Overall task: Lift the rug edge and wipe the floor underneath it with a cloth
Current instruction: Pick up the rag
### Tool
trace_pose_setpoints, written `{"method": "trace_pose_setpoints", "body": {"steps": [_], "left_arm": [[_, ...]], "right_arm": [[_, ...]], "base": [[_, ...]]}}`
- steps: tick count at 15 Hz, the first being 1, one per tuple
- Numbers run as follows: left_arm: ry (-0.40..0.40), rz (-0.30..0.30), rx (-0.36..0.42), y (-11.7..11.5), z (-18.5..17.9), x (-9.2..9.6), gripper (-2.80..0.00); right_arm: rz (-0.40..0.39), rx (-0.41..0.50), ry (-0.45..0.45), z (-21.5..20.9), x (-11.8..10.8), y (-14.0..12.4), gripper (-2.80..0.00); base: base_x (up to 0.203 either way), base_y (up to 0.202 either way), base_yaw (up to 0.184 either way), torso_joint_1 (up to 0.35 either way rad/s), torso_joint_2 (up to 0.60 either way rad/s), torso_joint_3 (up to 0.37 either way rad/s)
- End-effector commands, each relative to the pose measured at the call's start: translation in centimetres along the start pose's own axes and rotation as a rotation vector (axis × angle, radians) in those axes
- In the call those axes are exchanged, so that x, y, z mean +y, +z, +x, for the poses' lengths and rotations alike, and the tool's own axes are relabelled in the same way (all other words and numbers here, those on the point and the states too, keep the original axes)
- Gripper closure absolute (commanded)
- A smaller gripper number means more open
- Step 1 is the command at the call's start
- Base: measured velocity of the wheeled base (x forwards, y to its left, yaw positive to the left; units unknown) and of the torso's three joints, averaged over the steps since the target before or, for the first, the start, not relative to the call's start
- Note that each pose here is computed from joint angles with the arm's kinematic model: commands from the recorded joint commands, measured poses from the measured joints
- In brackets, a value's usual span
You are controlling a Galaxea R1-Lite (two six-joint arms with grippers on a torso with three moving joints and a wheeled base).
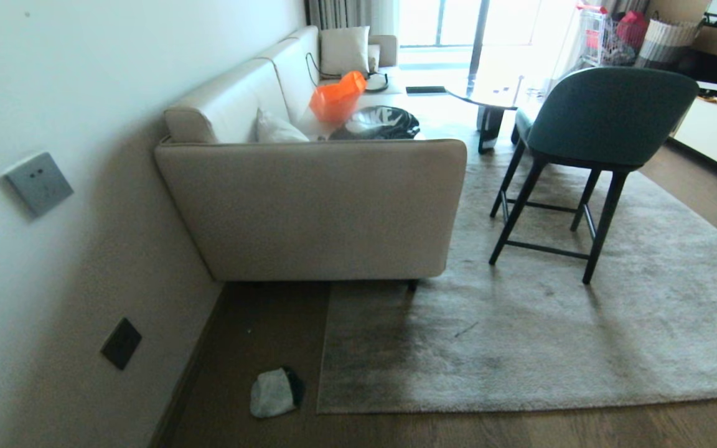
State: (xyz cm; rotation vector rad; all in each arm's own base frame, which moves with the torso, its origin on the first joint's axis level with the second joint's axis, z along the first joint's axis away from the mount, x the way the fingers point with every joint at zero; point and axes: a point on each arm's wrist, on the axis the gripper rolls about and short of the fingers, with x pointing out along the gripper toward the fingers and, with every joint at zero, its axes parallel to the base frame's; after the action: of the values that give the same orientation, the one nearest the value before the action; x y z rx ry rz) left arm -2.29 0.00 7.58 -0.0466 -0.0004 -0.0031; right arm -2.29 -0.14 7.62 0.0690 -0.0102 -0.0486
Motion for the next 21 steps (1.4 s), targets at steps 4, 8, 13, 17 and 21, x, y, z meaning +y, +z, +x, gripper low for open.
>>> {"method": "trace_pose_setpoints", "body": {"steps": [4,8,13,17,21], "left_arm": [[0.000,-0.001,0.000,0.00,0.00,0.00,0.00],[0.000,-0.001,0.000,-0.01,0.00,0.00,0.00],[0.000,-0.001,0.000,-0.01,0.00,0.00,0.00],[0.000,-0.001,0.000,-0.01,0.00,0.00,0.00],[0.000,-0.001,0.002,-0.05,0.01,0.00,0.00]], "right_arm": [[0.000,0.001,0.000,0.01,0.00,0.01,0.00],[0.000,0.001,0.000,0.01,0.00,0.01,0.00],[0.000,0.001,0.000,0.01,0.00,0.01,0.00],[0.000,0.001,0.000,0.01,0.00,0.01,0.00],[0.000,0.001,0.000,0.01,0.00,0.01,0.00]], "base": [[0.000,0.000,0.000,0.000,0.00,0.000],[0.000,0.000,0.000,0.000,0.00,0.000],[0.000,0.000,0.000,0.000,0.00,0.000],[0.000,0.000,0.000,0.000,0.00,0.000],[0.000,0.000,0.000,0.000,0.00,0.000]]}}
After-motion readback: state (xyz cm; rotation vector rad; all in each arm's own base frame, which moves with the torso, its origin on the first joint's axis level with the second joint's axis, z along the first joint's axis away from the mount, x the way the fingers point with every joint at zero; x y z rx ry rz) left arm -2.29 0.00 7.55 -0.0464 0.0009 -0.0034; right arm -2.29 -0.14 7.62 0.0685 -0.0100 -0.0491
